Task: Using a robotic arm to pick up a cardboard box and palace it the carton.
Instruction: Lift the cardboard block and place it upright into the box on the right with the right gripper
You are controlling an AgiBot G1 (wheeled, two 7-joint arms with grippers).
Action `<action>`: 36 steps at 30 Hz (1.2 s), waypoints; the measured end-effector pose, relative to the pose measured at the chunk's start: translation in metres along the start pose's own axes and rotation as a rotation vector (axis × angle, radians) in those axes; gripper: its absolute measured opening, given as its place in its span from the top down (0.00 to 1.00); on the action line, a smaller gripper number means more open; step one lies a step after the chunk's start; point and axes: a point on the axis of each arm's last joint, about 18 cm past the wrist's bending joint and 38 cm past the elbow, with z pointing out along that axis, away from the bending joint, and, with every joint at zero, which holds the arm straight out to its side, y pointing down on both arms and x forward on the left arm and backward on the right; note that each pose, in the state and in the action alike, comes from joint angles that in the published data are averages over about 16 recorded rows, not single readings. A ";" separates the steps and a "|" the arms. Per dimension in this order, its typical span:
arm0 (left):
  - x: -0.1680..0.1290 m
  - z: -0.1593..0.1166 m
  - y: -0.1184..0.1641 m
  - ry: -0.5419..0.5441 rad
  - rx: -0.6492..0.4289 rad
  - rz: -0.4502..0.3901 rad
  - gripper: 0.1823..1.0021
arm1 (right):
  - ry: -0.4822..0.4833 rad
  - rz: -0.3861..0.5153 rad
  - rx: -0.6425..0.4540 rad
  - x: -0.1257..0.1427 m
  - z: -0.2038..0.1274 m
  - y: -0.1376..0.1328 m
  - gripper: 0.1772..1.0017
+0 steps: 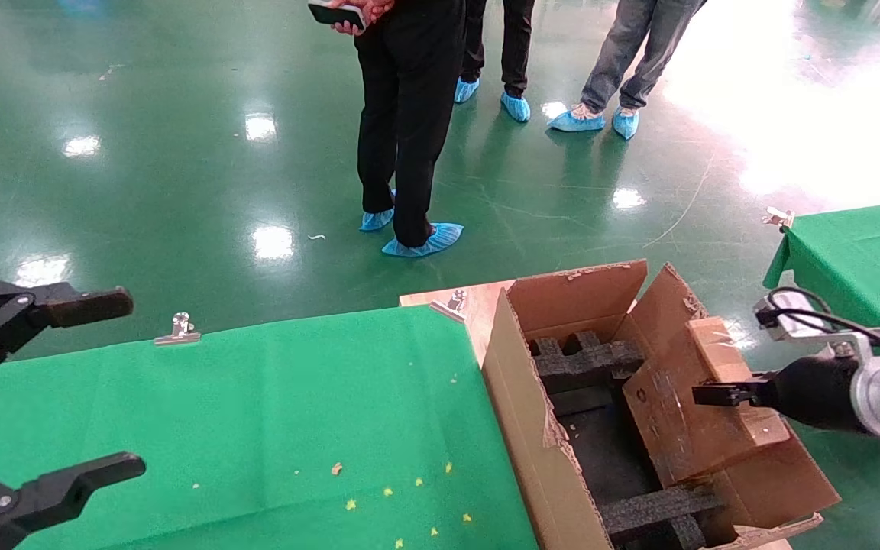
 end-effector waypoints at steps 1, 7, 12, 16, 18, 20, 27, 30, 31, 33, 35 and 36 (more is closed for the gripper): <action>0.000 0.000 0.000 0.000 0.000 0.000 0.00 | 0.001 -0.001 -0.002 -0.001 0.003 0.001 0.86; 0.000 0.000 0.000 0.000 0.000 0.000 0.00 | 0.008 -0.009 -0.017 -0.005 0.019 0.005 0.86; 0.000 0.000 0.000 0.000 0.000 0.000 0.00 | 0.011 -0.015 -0.029 -0.008 0.032 0.009 0.86; 0.000 0.000 0.000 0.000 0.000 0.000 0.00 | 0.013 -0.021 -0.040 -0.011 0.041 0.012 0.86; 0.000 0.000 0.000 0.000 0.000 0.000 0.00 | 0.013 -0.024 -0.046 -0.012 0.046 0.013 0.86; 0.000 0.000 0.000 0.000 0.000 0.000 0.00 | 0.013 -0.028 -0.052 -0.013 0.050 0.015 0.86; 0.000 0.000 0.000 0.000 0.000 0.000 0.00 | 0.013 -0.048 -0.075 -0.018 0.062 0.019 0.86; 0.000 0.000 0.000 0.000 0.000 0.000 0.00 | 0.013 -0.058 -0.085 -0.020 0.068 0.020 0.86; 0.000 0.000 0.000 0.000 0.000 0.000 0.00 | 0.013 -0.061 -0.088 -0.020 0.069 0.020 0.86; 0.000 0.000 0.000 0.000 0.000 0.000 0.00 | 0.013 -0.067 -0.094 -0.021 0.073 0.021 0.86; 0.000 0.000 0.000 0.000 0.000 0.000 0.00 | 0.013 -0.073 -0.100 -0.022 0.076 0.021 0.86; 0.000 0.000 0.000 0.000 0.000 0.000 0.00 | 0.013 -0.075 -0.103 -0.023 0.077 0.022 0.86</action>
